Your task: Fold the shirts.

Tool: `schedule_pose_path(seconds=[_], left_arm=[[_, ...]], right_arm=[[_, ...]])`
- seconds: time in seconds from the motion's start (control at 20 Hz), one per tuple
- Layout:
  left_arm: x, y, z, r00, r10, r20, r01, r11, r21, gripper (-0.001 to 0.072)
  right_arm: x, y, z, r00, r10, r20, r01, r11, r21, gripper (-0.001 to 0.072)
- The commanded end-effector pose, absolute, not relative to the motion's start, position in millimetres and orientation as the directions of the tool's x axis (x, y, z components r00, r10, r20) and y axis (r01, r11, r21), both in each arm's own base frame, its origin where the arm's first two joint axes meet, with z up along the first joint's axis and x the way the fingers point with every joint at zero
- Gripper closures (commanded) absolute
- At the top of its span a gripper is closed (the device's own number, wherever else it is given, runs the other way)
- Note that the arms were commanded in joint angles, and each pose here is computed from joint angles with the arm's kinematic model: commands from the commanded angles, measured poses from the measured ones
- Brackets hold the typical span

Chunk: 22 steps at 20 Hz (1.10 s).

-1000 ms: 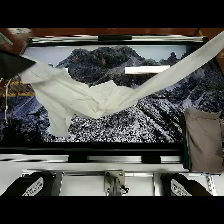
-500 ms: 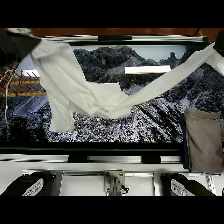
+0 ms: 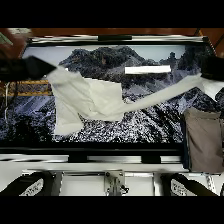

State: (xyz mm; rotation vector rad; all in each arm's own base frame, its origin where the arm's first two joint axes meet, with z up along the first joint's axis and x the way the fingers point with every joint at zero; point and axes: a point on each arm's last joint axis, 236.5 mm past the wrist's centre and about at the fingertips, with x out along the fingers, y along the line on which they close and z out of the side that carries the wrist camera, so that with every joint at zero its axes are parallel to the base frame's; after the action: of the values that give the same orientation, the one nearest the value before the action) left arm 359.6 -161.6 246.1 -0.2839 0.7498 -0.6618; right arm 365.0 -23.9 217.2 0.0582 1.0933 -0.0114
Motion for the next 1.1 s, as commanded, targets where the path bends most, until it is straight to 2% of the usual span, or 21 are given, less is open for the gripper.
schedule_pose_path(seconds=[0.0,0.15,0.25,0.3,0.35,0.4,0.45,0.55,0.65,0.75,0.9,1.05], left_arm=[[313.1,-149.3,163.5,0.288,-0.587,-0.757,0.371,0.797,-0.477,0.0665],[290.6,-162.9,109.9,0.159,-0.589,-0.792,0.33,0.788,-0.52,0.0665],[291.8,-164.4,87.7,0.159,-0.587,-0.794,0.275,0.799,-0.535,0.0665],[295.5,-162.6,84.2,0.174,-0.584,-0.793,0.238,0.806,-0.542,0.0662],[301.5,-158.6,86.8,0.199,-0.582,-0.789,0.198,0.812,-0.549,0.0525],[309.0,-151.3,93.5,0.23,-0.577,-0.784,0.149,0.817,-0.557,0.0146],[317.8,-141.2,103.7,0.267,-0.57,-0.777,0.119,0.819,-0.561,-0.0013],[339.7,-111.1,135.6,0.375,-0.541,-0.753,0.116,0.833,-0.541,-0.0013],[361.3,-73.7,167.9,0.499,-0.485,-0.718,0.085,0.852,-0.517,-0.0013],[368.5,-42.1,171.2,0.545,-0.427,-0.722,0.021,0.867,-0.497,-0.0013],[352.8,-22.3,118.8,0.43,-0.378,-0.82,-0.069,0.892,-0.447,-0.0013],[332.1,-26.6,55.2,0.302,-0.407,-0.862,-0.135,0.877,-0.461,-0.0013]], right_arm=[[345.5,-38.3,160.7,0.283,-0.032,-0.959,0.061,0.998,-0.015,0.0651],[331.5,3.6,115.5,0.162,0.151,-0.975,0.012,0.988,0.155,0.065],[324.8,17.1,89.7,0.109,0.211,-0.971,0.016,0.977,0.214,0.0614],[325.5,18.4,82.6,0.106,0.217,-0.97,0.007,0.976,0.219,0.0359],[327.6,19.6,81.5,0.111,0.223,-0.969,-0.035,0.975,0.22,0.0089],[331.2,22.9,83.6,0.127,0.237,-0.963,-0.062,0.971,0.23,0.0081],[336.4,25.6,89.0,0.151,0.249,-0.956,-0.073,0.968,0.241,0.0081],[362.1,34.9,112.5,0.272,0.287,-0.919,-0.098,0.958,0.27,0.0081],[396.9,64.3,145.8,0.425,0.41,-0.807,-0.104,0.908,0.407,0.0081],[421.2,90.6,157.7,0.478,0.515,-0.712,-0.12,0.841,0.528,0.0081],[430.0,123.4,118.1,0.368,0.577,-0.729,-0.103,0.804,0.585,0.0081],[417.2,156.4,69.6,0.2,0.585,-0.786,-0.107,0.81,0.576,0.0081]])
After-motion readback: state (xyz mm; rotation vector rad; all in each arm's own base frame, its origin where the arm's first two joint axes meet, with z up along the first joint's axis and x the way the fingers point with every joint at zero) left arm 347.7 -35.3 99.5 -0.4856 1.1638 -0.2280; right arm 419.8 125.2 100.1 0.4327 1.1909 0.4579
